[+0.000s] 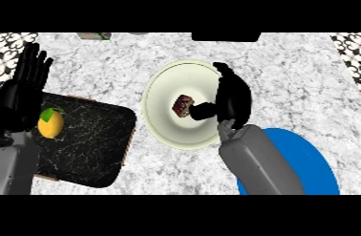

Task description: Pick the cupcake from the plate and place it in the bowl

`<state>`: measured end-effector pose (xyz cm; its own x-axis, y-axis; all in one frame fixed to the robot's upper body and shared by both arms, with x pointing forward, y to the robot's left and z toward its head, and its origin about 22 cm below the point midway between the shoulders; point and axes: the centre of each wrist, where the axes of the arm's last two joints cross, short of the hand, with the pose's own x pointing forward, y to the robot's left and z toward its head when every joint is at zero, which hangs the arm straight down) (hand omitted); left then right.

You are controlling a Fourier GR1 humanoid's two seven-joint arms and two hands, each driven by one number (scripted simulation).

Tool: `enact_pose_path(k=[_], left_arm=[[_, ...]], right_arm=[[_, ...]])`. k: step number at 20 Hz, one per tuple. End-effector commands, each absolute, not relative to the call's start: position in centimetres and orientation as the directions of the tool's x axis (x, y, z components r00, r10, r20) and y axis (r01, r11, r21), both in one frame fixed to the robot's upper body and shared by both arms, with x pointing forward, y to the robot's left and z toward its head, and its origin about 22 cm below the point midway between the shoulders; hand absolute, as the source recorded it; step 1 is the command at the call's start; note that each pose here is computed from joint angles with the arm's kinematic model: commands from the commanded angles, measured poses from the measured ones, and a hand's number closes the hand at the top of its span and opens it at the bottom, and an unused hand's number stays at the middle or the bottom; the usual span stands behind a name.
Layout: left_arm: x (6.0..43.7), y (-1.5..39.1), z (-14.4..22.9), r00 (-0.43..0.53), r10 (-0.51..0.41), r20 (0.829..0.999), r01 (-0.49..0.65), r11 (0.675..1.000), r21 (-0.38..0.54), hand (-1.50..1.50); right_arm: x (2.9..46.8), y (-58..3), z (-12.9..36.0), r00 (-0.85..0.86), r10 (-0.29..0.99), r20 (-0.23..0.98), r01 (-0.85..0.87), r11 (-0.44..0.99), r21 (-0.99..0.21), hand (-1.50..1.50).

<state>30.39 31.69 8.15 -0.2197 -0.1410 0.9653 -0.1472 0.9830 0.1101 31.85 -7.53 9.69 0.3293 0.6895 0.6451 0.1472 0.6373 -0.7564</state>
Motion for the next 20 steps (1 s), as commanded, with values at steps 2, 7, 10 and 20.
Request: enact_pose_path(k=[2, 7, 10, 20], left_arm=[[30.4, 32.2, 8.8, -0.215, -0.143, 0.966, -0.164, 0.98, 0.109, 0.0], [29.5, 33.4, 8.5, -0.213, -0.149, 0.966, -0.187, 0.976, 0.11, 0.0], [28.7, 34.5, 7.8, -0.19, -0.151, 0.97, -0.192, 0.975, 0.114, 0.0], [29.2, 34.3, 7.3, -0.197, -0.155, 0.968, -0.209, 0.971, 0.113, 0.0]], right_arm=[[31.8, -7.1, 9.2, 0.243, 0.535, 0.809, 0.369, 0.72, -0.587, -1.5], [31.5, -8.5, 7.6, 0.201, 0.493, 0.847, 0.554, 0.656, -0.513, -1.5], [30.4, -10.4, 9.3, 0.185, 0.436, 0.881, 0.632, 0.634, -0.446, -1.5], [20.7, -19.9, 9.3, 0.123, 0.339, 0.933, 0.731, 0.605, -0.316, -1.5]])
